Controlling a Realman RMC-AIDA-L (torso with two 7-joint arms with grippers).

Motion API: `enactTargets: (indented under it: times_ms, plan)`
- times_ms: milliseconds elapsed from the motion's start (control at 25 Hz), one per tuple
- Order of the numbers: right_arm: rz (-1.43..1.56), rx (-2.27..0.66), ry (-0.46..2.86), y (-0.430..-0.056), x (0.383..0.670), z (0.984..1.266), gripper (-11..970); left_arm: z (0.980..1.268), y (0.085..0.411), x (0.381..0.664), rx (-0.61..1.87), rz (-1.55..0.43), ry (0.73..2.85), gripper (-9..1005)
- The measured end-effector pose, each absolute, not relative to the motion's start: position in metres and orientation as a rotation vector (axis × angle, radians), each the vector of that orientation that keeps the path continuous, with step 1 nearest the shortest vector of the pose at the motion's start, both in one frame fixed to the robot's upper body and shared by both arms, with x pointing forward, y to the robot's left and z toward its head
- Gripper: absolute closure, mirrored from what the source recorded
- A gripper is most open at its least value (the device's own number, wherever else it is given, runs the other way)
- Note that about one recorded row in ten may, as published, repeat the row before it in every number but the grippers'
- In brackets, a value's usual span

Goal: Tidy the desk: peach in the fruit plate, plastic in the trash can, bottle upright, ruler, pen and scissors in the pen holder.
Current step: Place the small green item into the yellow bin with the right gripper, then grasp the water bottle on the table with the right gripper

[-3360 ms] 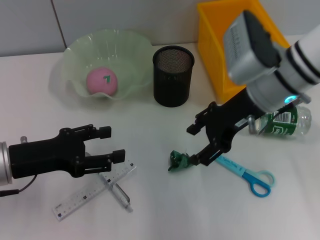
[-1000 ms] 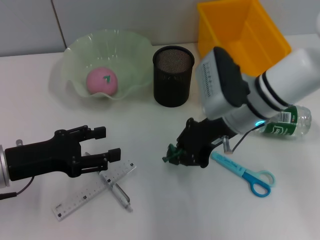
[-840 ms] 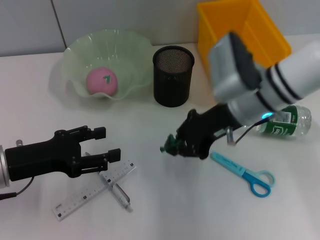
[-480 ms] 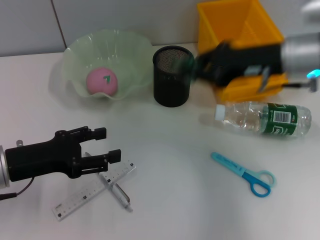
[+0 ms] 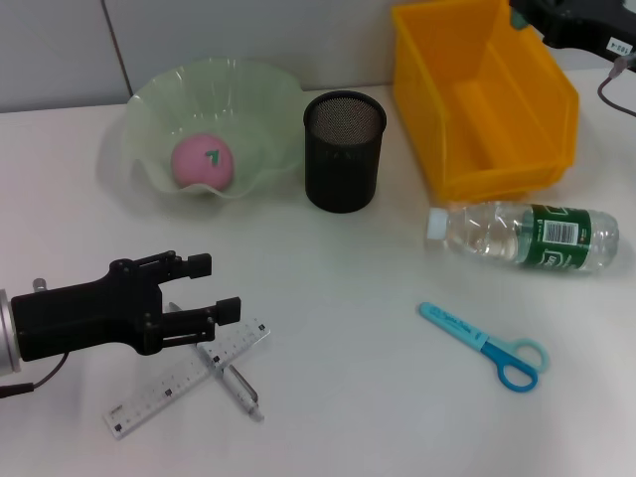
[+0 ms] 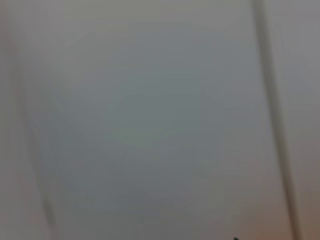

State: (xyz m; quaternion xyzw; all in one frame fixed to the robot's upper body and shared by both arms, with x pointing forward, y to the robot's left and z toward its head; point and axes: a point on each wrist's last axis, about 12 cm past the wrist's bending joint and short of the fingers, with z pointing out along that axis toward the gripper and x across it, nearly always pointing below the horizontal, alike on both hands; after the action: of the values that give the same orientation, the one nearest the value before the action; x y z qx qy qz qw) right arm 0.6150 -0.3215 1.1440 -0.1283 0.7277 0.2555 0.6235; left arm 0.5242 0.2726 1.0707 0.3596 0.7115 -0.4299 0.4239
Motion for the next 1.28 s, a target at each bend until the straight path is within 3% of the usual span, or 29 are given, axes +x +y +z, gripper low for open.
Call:
enactTargets:
  times_ms: [280,480,920,1280]
  plan:
    - [0.486,-0.296,1.728,-0.316,0.629,1.132,871,1.071,0.272,0.525,0.904,-1.076,1.778,213]
    - [0.441,-0.317,1.76,-0.307,0.638,1.129,721,1.071,0.272,0.525,0.903,-1.075,1.778,214]
    - [0.429,-0.325,1.766,-0.304,0.642,1.131,291,1.071,0.272,0.525,0.901,-1.075,1.779,216]
    - [0.524,-0.207,1.689,-0.312,0.636,1.138,202,1.071,0.27,0.525,0.909,-1.075,1.775,218]
